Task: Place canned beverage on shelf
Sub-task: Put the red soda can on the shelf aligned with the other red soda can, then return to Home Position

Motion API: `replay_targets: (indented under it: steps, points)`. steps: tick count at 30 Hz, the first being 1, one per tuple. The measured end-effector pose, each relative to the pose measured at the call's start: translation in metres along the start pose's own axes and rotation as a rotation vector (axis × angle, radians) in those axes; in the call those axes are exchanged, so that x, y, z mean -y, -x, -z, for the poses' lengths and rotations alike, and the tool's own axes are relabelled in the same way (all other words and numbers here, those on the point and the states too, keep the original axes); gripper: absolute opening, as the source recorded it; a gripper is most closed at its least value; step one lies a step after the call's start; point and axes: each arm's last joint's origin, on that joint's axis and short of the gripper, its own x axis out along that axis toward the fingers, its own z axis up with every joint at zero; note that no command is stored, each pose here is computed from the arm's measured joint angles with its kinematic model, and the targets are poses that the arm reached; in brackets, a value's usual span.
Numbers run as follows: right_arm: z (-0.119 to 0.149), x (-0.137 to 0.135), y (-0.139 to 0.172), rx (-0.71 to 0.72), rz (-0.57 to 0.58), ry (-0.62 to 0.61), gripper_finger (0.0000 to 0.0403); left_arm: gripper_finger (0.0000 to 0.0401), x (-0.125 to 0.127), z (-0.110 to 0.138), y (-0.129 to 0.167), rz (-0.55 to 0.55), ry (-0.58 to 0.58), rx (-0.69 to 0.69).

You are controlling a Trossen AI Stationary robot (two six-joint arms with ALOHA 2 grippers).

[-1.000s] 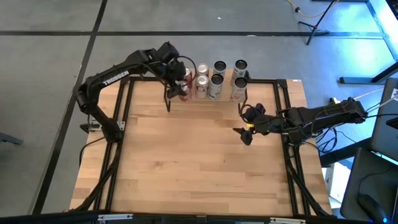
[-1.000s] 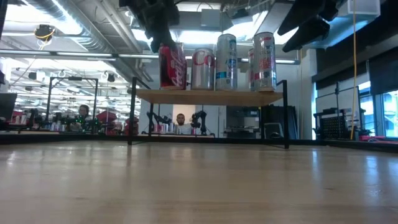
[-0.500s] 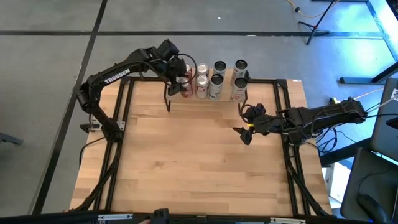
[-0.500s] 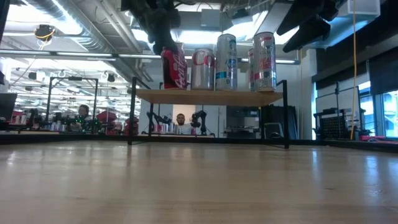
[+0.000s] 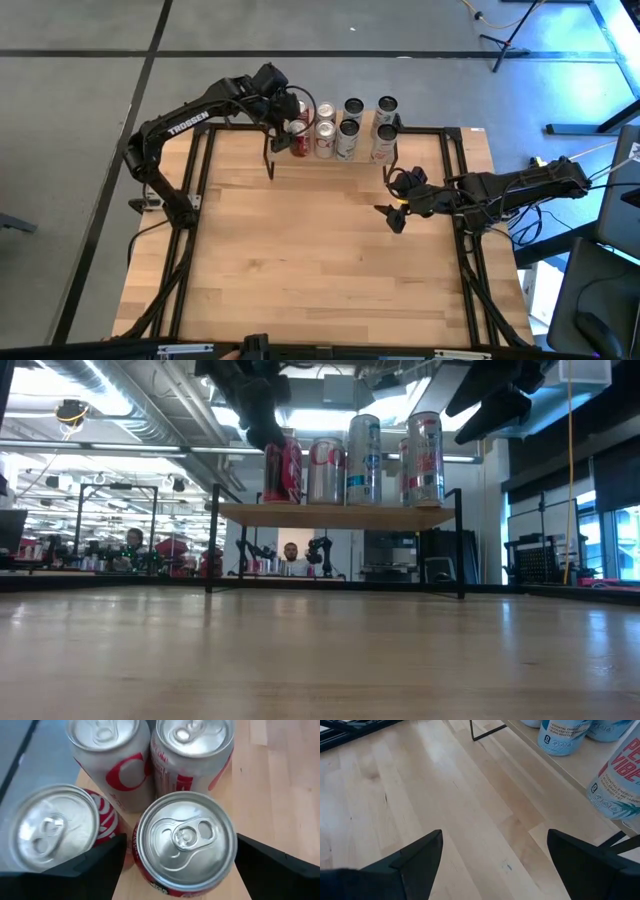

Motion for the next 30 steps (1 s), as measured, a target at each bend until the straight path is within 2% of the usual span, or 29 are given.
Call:
replay_targets:
  steps: [6, 12, 15, 19, 23, 26, 30]
  points:
    - [0.0, 0.0, 0.0, -0.001, -0.002, -0.002, 0.0344, 0.0341, 0.006, -0.004, 0.02, -0.04, 0.011, 0.037]
    - [0.0, 0.0, 0.0, 0.002, 0.003, -0.006, 0.0344, 0.0341, 0.016, -0.022, 0.06, -0.108, 0.06, 0.146]
    - [-0.001, 0.0, 0.0, 0.018, 0.008, -0.034, 0.0344, 0.0341, 0.029, -0.031, 0.075, -0.078, 0.061, 0.208]
    - [-0.011, -0.001, 0.01, 0.054, -0.038, -0.008, 0.0343, 0.0327, 0.055, -0.037, 0.082, -0.058, 0.075, 0.228]
    - [-0.023, 0.0, 0.029, 0.108, -0.098, 0.01, 0.0317, 0.0275, 0.084, -0.039, 0.079, 0.003, 0.043, 0.198]
    - [-0.026, 0.004, 0.041, 0.14, -0.147, 0.028, 0.0275, 0.021, 0.107, -0.036, 0.073, 0.053, 0.001, 0.135]
    - [-0.022, 0.012, 0.054, 0.15, -0.203, 0.068, 0.0207, 0.0112, 0.135, -0.026, 0.055, 0.039, -0.006, 0.055]
